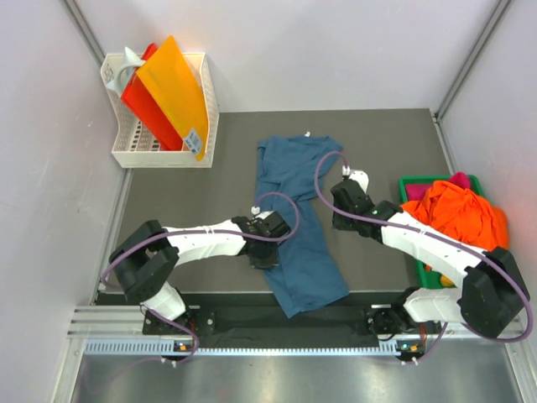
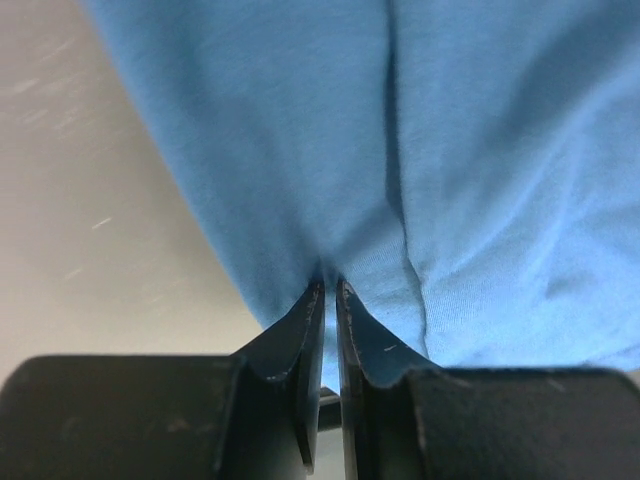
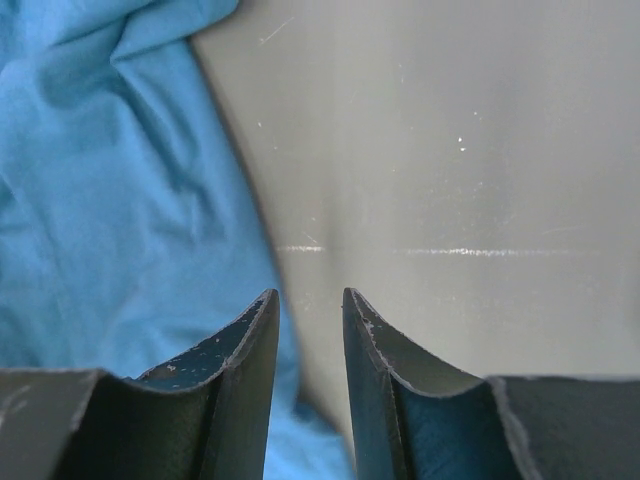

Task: Fold and stack the t-shirts
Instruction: Rotate the tshirt 90 degrees

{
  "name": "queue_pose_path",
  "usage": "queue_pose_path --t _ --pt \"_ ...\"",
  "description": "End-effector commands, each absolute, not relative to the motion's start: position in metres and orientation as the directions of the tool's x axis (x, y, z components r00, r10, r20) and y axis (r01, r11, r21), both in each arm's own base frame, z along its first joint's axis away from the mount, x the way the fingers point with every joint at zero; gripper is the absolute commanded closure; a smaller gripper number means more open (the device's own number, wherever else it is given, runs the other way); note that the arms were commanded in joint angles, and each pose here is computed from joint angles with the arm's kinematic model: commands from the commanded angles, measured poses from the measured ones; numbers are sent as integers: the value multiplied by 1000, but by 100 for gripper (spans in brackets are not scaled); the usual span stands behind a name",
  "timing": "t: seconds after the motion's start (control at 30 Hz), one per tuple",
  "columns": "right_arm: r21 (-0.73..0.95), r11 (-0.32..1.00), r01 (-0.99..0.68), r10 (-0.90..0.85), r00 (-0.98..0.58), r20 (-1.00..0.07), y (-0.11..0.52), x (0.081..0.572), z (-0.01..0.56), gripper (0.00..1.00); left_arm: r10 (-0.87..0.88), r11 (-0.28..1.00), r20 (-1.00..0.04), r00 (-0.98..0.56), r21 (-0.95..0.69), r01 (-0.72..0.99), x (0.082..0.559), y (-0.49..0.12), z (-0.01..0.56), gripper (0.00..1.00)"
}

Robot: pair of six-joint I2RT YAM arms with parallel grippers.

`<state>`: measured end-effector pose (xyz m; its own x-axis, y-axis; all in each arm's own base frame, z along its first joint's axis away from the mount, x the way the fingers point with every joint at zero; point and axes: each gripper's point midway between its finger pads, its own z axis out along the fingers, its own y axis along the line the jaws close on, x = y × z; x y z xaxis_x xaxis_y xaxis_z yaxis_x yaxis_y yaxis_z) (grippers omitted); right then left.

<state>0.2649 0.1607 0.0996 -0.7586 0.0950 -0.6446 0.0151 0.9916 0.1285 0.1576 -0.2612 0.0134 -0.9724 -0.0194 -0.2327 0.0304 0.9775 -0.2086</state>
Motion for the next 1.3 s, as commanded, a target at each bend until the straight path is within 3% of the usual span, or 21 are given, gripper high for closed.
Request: queue_pose_path --t 0.0,0.23,0.43,0.67,0.73,0.77,0.9,0.93,1.07,1.27 --pt "159 987 6 113 -733 -671 161 270 107 67 58 961 -24 -998 271 49 100 -134 6 83" --pt "184 983 10 133 -729 -672 161 272 104 67 -15 973 -67 -998 230 -30 107 -117 35 82" --pt "205 979 -9 135 -724 -676 169 279 110 66 18 986 -132 -991 165 -4 124 -141 51 84" --pt "211 972 -103 91 -662 -744 201 343 171 64 18 986 -132 -991 165 -4 124 -141 51 84" --pt "180 978 -108 58 -685 -726 207 366 161 69 18 986 -132 -991 165 -4 124 -141 51 84" --pt "196 975 -105 81 -654 -752 212 386 181 78 18 986 -132 -991 165 -4 124 -141 51 84" --pt "198 976 -89 90 -665 -742 223 439 180 100 18 986 -132 -991 165 -4 124 -141 51 84" --pt "178 981 -82 69 -705 -706 226 448 155 100 18 986 -132 -991 165 -4 124 -141 51 84" --pt "179 979 -94 59 -713 -698 242 488 154 100 18 986 -132 -991 165 -4 124 -141 51 84" --pt "180 978 -101 39 -766 -641 248 499 119 100 18 986 -132 -991 165 -4 124 -141 51 84"
